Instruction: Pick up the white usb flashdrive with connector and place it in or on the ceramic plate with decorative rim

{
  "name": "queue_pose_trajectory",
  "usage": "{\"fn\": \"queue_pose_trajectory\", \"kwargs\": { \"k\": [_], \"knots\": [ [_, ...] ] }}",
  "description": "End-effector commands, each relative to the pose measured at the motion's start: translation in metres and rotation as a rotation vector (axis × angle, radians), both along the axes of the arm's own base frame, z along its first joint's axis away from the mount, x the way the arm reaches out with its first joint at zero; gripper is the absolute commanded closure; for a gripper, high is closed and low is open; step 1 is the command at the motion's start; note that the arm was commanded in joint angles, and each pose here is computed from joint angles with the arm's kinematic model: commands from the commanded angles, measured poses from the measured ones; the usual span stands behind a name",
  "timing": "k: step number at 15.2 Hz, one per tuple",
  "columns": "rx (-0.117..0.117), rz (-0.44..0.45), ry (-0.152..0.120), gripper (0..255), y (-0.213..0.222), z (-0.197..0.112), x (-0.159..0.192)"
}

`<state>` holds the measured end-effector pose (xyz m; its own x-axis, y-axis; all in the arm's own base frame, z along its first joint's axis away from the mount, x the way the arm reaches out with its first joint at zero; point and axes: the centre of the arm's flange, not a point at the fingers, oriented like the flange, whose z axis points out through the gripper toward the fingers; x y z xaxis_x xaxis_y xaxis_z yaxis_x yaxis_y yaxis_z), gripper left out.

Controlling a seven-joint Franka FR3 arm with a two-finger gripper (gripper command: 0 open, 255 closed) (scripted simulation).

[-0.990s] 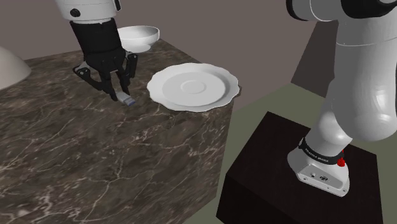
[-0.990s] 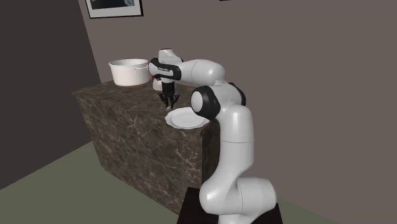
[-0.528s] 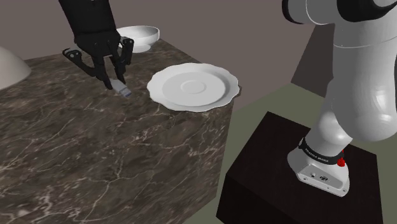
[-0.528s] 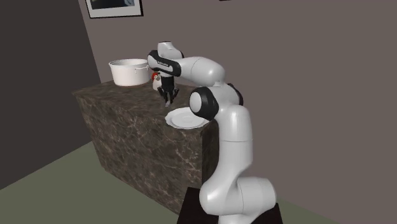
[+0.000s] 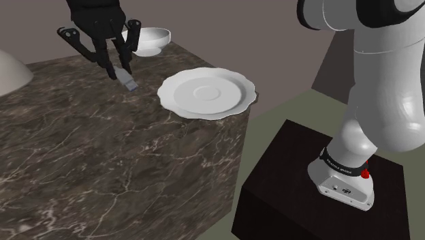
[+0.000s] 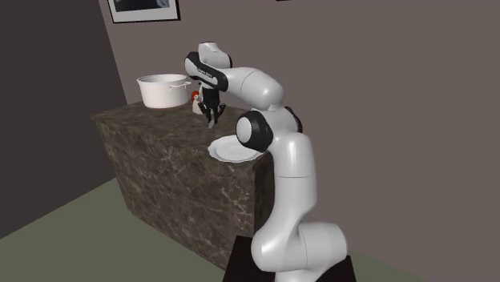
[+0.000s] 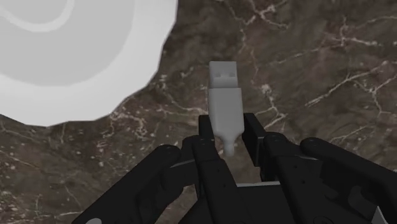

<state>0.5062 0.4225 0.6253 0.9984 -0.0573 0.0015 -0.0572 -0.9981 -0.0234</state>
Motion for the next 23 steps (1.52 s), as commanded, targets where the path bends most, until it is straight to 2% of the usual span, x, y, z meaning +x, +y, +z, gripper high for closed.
{"fn": "queue_pose_trajectory", "kwargs": {
  "k": [1,14,23],
  "knots": [
    [0.000,0.000,0.000,255,-0.016,0.004,-0.012],
    [0.000,0.000,0.000,255,-0.152,0.007,-0.112],
    [0.000,0.000,0.000,255,-0.152,-0.041,-0.112]
  ]
}}
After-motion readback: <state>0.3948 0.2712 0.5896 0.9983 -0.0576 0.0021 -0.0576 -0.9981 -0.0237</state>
